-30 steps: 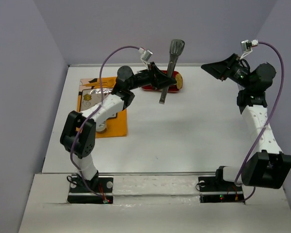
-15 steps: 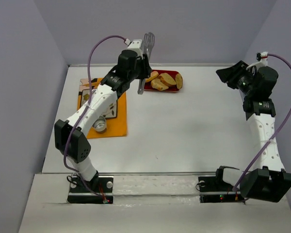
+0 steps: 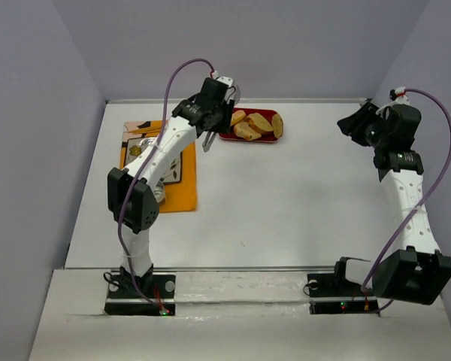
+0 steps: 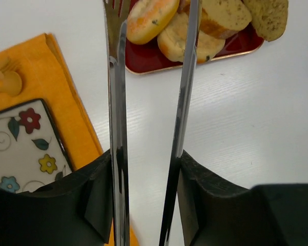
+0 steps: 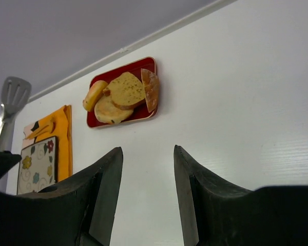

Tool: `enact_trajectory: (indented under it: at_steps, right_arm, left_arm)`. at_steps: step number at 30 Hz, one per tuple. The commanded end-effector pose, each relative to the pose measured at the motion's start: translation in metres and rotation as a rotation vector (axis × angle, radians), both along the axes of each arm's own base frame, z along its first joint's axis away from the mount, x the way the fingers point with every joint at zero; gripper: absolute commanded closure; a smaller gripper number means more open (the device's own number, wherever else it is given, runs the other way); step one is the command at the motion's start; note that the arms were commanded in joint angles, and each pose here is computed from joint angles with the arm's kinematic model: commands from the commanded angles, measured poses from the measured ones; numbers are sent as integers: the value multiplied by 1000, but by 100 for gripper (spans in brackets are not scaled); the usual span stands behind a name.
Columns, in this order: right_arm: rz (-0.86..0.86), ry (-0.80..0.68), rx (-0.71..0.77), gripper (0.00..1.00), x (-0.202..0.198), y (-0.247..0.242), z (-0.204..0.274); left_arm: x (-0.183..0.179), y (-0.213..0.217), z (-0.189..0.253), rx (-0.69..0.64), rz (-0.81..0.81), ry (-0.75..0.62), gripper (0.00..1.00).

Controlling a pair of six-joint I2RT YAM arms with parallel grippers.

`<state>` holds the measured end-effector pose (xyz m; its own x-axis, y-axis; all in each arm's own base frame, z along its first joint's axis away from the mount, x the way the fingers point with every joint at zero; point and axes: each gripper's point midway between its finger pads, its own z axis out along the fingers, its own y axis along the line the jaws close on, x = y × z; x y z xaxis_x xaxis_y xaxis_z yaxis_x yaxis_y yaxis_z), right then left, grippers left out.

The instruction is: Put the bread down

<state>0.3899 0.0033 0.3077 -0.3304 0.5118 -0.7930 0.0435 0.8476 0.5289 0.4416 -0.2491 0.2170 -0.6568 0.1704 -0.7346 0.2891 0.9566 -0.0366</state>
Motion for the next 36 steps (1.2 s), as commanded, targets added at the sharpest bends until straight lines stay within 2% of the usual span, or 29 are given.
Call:
enact_trajectory:
  at_steps: [1, 5, 7, 11, 19, 22, 28, 32, 36]
  right_arm:
    - [-11, -20, -36, 50, 2, -6, 5]
    - [-10, -13, -36, 50, 2, -6, 3]
    - [-5, -13, -36, 50, 2, -5, 3]
    - [-1, -11, -37, 50, 2, -5, 2]
    - [-4, 0, -36, 50, 4, -5, -2]
    - [0, 7, -32, 50, 4, -5, -5]
    - [-3, 19, -31, 50, 6, -5, -9]
    - [-5, 24, -31, 50, 6, -6, -10]
    - [-7, 27, -31, 50, 7, -6, -11]
  left_arm:
    - [6, -2, 40, 51, -91, -84, 43]
    - [15, -7, 40, 102, -166, -101, 32]
    - [18, -11, 34, 145, -240, -94, 32]
    - [29, 1, 22, 272, -255, -96, 32]
    - [38, 11, -3, 422, -324, -83, 37]
    - [47, 20, -13, 498, -303, -78, 37]
    - [54, 16, -34, 546, -368, -59, 38]
    - [55, 4, -42, 516, -429, -59, 38]
    - [61, 4, -45, 529, -419, -68, 37]
